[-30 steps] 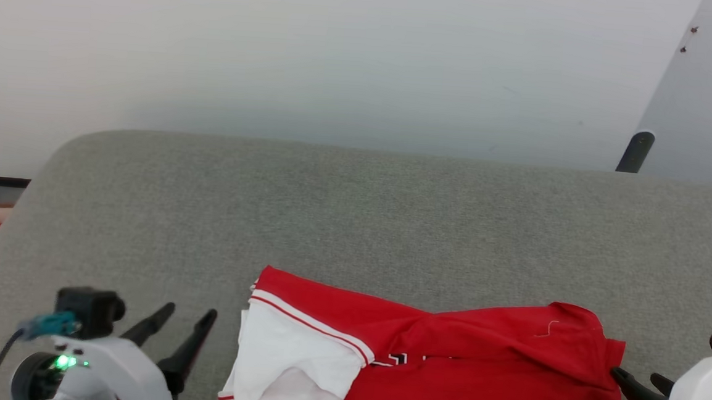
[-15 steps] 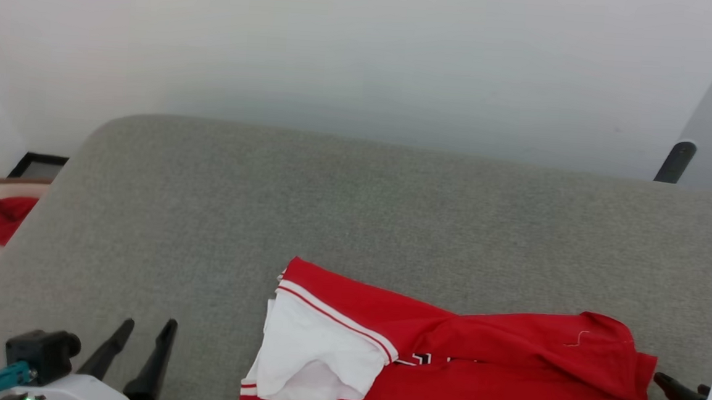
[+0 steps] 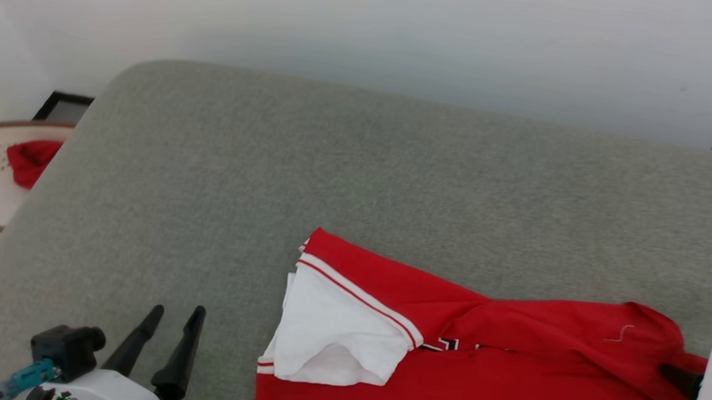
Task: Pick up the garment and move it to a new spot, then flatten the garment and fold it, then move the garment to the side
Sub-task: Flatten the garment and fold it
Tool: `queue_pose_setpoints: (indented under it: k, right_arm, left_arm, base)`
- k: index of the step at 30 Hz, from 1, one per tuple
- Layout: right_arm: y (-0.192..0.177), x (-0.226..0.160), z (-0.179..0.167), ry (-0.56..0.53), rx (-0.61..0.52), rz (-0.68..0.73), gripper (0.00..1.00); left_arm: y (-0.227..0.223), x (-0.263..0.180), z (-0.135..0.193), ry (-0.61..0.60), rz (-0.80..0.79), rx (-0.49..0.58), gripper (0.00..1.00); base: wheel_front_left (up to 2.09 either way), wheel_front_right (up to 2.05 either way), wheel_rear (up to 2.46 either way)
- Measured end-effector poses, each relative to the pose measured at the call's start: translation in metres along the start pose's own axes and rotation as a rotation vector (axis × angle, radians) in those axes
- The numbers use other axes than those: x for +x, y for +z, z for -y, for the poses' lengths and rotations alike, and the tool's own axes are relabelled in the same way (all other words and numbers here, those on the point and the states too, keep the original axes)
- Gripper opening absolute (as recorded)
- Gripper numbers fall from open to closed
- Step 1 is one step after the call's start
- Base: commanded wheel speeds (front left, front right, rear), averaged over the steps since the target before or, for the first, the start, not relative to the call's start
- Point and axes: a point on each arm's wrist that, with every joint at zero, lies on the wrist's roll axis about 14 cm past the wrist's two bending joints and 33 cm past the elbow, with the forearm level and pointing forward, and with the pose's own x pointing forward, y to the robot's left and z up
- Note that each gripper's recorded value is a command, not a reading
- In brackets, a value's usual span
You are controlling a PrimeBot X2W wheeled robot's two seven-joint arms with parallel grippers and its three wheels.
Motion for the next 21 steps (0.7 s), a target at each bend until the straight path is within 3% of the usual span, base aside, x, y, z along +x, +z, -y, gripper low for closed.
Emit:
queue_pose_setpoints:
  k: [11,13,21]
  right_arm:
    - [-0.029,0.043,-0.015,0.033,-0.031,-0.227,1.0]
    - [-0.028,0.046,-0.018,0.045,-0.039,-0.239,0.0]
    - [-0.023,0.05,-0.023,0.078,-0.046,-0.247,0.0]
  left_arm:
    - [-0.01,0.003,-0.009,0.04,-0.016,-0.04,1.0]
    - [-0.01,0.004,-0.011,0.048,-0.015,-0.044,1.0]
    - [-0.009,0.007,-0.011,0.054,0.0,-0.069,1.0]
  base:
    - [0.0,0.0,0.0]
    - [0.0,0.0,0.0]
    - [0.0,0.0,0.0]
